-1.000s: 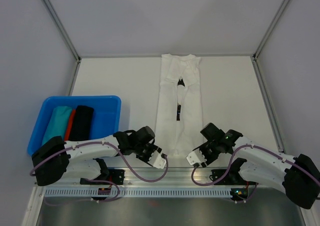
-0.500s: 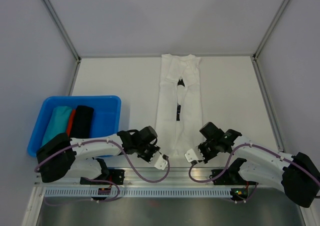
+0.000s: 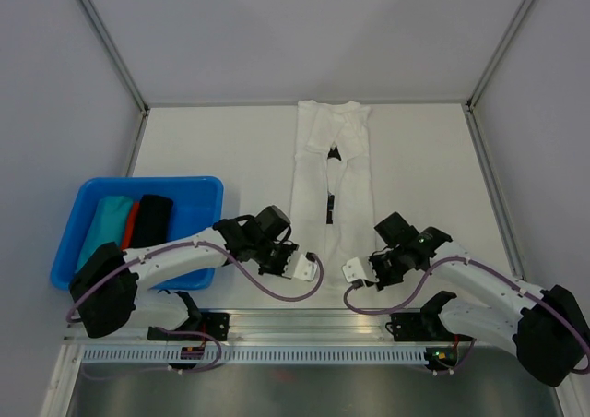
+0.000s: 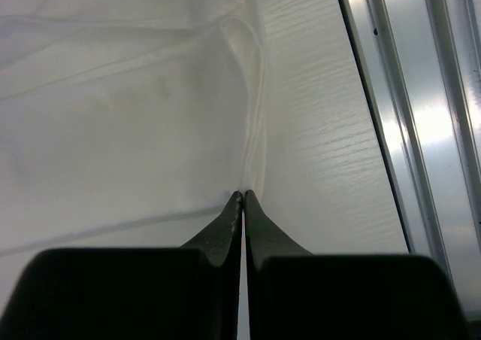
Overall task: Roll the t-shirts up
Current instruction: Roll the tshirt
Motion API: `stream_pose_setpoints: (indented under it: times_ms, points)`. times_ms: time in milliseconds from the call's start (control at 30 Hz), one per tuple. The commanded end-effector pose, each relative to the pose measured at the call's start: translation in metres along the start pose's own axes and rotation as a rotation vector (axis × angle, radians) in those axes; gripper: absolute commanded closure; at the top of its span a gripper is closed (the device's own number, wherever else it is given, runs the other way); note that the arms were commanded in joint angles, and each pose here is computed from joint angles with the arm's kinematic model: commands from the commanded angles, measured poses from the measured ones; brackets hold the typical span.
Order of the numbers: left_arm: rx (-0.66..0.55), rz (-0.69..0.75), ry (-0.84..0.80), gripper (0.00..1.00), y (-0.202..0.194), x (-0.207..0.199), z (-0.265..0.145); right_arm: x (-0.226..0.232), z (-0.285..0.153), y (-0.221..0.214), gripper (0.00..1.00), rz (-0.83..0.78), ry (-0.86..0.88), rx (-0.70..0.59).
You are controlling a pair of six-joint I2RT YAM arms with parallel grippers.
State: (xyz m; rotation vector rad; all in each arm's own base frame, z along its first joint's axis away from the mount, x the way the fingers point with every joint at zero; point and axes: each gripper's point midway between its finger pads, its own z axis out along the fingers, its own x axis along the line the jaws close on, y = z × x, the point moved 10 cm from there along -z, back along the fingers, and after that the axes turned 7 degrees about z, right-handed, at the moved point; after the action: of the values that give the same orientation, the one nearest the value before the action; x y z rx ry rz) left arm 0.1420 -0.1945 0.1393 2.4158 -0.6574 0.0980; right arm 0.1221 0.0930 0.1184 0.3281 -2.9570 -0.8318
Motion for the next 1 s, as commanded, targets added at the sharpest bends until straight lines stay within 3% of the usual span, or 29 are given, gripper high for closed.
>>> stream_pose_setpoints:
  times_ms: [0,267,767,867,900,967]
  points:
    - [-0.063,-0.077,-0.048,0.98,0.007,0.004,-0.004,-0.007,-0.011,0.012,1.0,0.029,-0.008,-0.074]
    - [-0.069,-0.251,-0.03,0.98,-0.009,0.033,-0.01,-0.014,-0.015,0.007,1.0,0.153,-0.07,-0.084]
    - [-0.06,-0.423,-0.029,0.98,-0.035,0.061,0.001,-0.049,-0.022,-0.01,1.0,0.399,-0.332,-0.092]
    - [-0.08,-0.444,-0.034,0.98,-0.034,0.065,0.002,-0.052,-0.023,-0.018,0.91,0.444,-0.42,-0.022]
    - [-0.08,-0.45,-0.038,0.98,-0.034,0.065,0.004,-0.052,-0.024,-0.021,0.81,0.48,-0.456,-0.01]
    - [-0.084,-0.459,-0.038,0.98,-0.034,0.067,0.005,-0.054,-0.028,-0.024,0.79,0.508,-0.504,-0.001]
